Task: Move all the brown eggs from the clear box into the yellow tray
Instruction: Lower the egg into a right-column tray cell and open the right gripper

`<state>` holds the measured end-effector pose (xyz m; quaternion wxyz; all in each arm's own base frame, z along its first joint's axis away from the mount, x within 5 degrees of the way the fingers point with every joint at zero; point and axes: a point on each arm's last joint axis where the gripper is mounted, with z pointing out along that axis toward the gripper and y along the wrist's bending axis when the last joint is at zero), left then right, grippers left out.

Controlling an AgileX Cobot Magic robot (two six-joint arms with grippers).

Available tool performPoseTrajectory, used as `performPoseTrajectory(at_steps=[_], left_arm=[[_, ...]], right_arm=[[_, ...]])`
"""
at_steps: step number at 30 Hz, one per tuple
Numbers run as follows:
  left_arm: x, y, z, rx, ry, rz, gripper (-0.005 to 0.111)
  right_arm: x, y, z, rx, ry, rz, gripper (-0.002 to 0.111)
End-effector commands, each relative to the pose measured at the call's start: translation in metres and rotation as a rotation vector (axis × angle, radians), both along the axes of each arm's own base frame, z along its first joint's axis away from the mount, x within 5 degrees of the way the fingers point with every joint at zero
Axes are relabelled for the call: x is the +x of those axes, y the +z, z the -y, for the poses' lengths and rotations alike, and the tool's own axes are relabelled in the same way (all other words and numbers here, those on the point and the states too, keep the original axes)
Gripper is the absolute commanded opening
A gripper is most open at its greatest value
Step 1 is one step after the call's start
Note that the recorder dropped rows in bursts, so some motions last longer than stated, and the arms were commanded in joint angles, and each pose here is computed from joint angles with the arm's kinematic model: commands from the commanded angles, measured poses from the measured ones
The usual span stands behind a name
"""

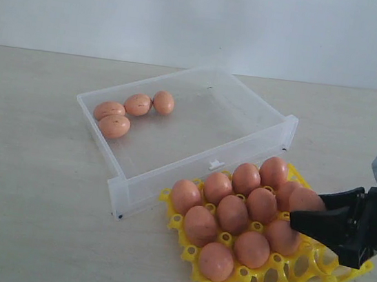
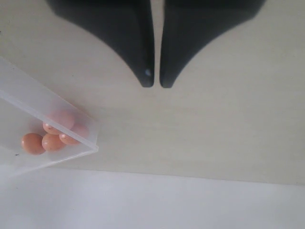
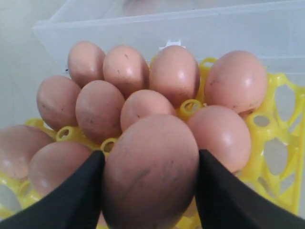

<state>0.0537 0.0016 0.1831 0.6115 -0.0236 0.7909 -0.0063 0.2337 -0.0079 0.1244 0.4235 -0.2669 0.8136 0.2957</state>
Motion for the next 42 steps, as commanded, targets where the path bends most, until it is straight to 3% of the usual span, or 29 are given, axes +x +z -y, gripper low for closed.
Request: performPoseTrajectory(at_steps=[1, 12, 15, 21, 25, 31, 37, 38, 40, 41, 42], left_arm=[[0.0, 0.0, 0.0, -0.004, 0.003, 0.005, 0.004], [0.0, 0.0, 0.0, -0.004, 0.003, 0.005, 0.004], [0.0, 0.0, 0.0, -0.004, 0.003, 0.005, 0.004], [0.0, 0.0, 0.0, -0.004, 0.003, 0.005, 0.004], [0.0, 0.0, 0.0, -0.004, 0.003, 0.005, 0.004], [0.0, 0.0, 0.0, -0.004, 0.003, 0.005, 0.004], [0.0, 0.0, 0.0, -0.004, 0.003, 0.005, 0.004], [0.0, 0.0, 0.0, -0.004, 0.003, 0.005, 0.004], [0.0, 0.0, 0.0, -0.004, 0.003, 0.005, 0.004], [0.0, 0.0, 0.0, -0.004, 0.003, 0.005, 0.004], [0.0, 0.0, 0.0, -0.004, 0.003, 0.005, 0.004]], right_arm=[[-0.001, -0.007, 0.006, -0.066, -0.033, -0.04, 0.0], [0.0, -0.009, 0.008, -0.078, -0.059, -0.068, 0.001], [0.0, -0.007, 0.006, -0.021, -0.085, -0.1, 0.012], [0.0, -0.006, 0.006, 0.0, -0.091, -0.101, 0.058], [0.002, -0.004, 0.006, 0.022, -0.11, -0.092, 0.068], [0.005, -0.001, 0.006, 0.059, -0.149, -0.077, 0.067], [0.02, 0.025, 0.009, 0.331, -0.293, 0.082, 0.066], [0.021, 0.029, 0.01, 0.35, -0.312, 0.082, 0.055], [0.017, 0.038, 0.007, 0.339, -0.27, 0.096, 0.01], [0.014, 0.042, 0.004, 0.329, -0.236, 0.098, 0.001], [0.011, 0.047, 0.002, 0.318, -0.202, 0.1, 0.0]])
